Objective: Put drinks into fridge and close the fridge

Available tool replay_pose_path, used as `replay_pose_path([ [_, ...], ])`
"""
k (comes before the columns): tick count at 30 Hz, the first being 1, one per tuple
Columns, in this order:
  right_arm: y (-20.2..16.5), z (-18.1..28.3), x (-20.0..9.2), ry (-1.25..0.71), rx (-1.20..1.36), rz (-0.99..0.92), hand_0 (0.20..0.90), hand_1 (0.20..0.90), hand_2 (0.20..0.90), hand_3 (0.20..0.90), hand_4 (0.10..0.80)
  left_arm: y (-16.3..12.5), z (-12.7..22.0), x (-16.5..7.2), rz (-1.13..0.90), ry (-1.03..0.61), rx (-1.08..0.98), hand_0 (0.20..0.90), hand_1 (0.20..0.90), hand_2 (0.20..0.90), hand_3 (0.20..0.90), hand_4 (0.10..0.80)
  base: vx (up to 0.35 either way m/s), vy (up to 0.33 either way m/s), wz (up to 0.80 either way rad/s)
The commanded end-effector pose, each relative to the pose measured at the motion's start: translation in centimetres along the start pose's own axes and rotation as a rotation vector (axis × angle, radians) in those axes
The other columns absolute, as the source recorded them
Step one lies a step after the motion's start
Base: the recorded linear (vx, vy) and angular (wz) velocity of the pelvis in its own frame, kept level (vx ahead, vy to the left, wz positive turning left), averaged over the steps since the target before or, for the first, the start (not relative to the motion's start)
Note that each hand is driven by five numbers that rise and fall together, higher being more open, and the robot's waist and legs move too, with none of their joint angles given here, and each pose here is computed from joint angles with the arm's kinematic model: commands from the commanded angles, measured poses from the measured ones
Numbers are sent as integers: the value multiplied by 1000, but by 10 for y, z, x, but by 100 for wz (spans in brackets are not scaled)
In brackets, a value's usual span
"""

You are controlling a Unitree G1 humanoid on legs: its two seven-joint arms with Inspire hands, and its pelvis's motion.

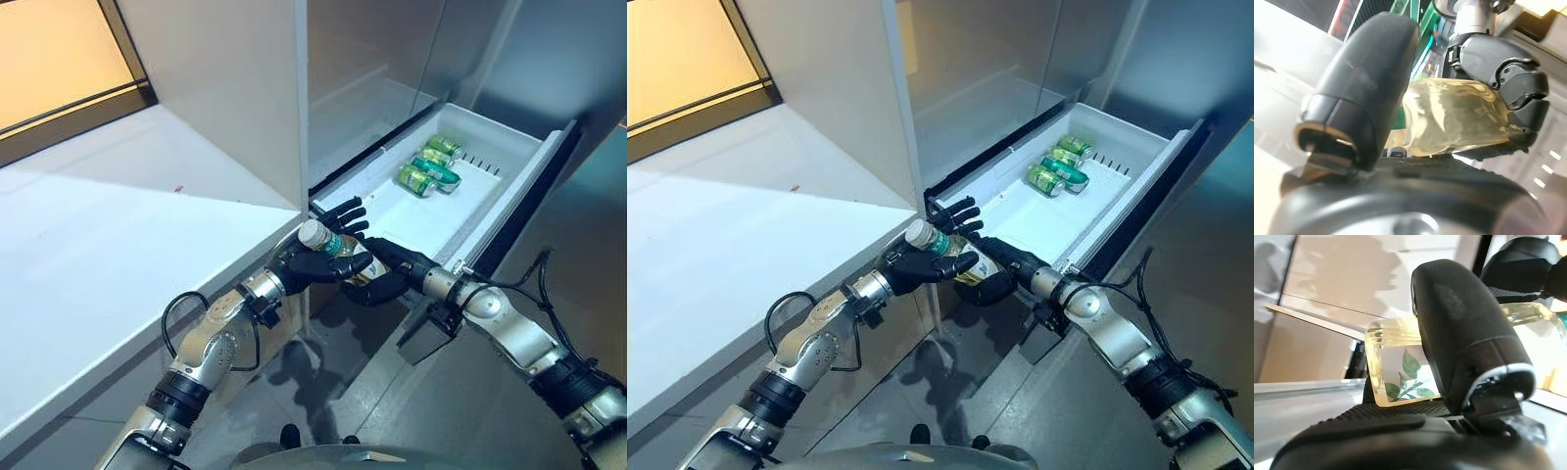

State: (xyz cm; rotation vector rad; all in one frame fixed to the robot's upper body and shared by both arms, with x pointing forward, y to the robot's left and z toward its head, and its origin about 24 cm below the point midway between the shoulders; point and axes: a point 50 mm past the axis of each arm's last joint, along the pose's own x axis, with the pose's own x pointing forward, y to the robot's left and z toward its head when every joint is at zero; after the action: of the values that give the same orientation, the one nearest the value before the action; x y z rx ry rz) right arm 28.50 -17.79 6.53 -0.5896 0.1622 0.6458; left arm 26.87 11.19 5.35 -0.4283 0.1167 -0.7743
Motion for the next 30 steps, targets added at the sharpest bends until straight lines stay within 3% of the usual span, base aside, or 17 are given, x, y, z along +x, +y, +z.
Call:
replay_pose_path([
  [1,-213,92,-72,-144,-50,-1066,300,300,300,200,100,-71,-70,-19,-389,262,-168,900,900,900,900,800,36,-12,18],
  [7,-225,85,-75,-35,-113,-1115,300,300,300,200,100,-56,-84,-33,-281,294,-168,900,900,900,900,800,37,-8,10],
  [17,-225,87,-71,-81,-82,-1113,300,300,300,200,100,-50,-81,-36,-237,231,-175,900,900,900,900,800,19,-2,11],
  [24,-228,102,-81,-195,-111,-1166,300,300,300,200,100,-35,-94,-45,-100,332,-93,900,900,900,900,800,2,0,1],
  [30,-227,119,-94,-404,54,-1167,300,300,300,200,100,-5,-122,-79,127,469,-48,900,900,900,900,800,0,0,0],
])
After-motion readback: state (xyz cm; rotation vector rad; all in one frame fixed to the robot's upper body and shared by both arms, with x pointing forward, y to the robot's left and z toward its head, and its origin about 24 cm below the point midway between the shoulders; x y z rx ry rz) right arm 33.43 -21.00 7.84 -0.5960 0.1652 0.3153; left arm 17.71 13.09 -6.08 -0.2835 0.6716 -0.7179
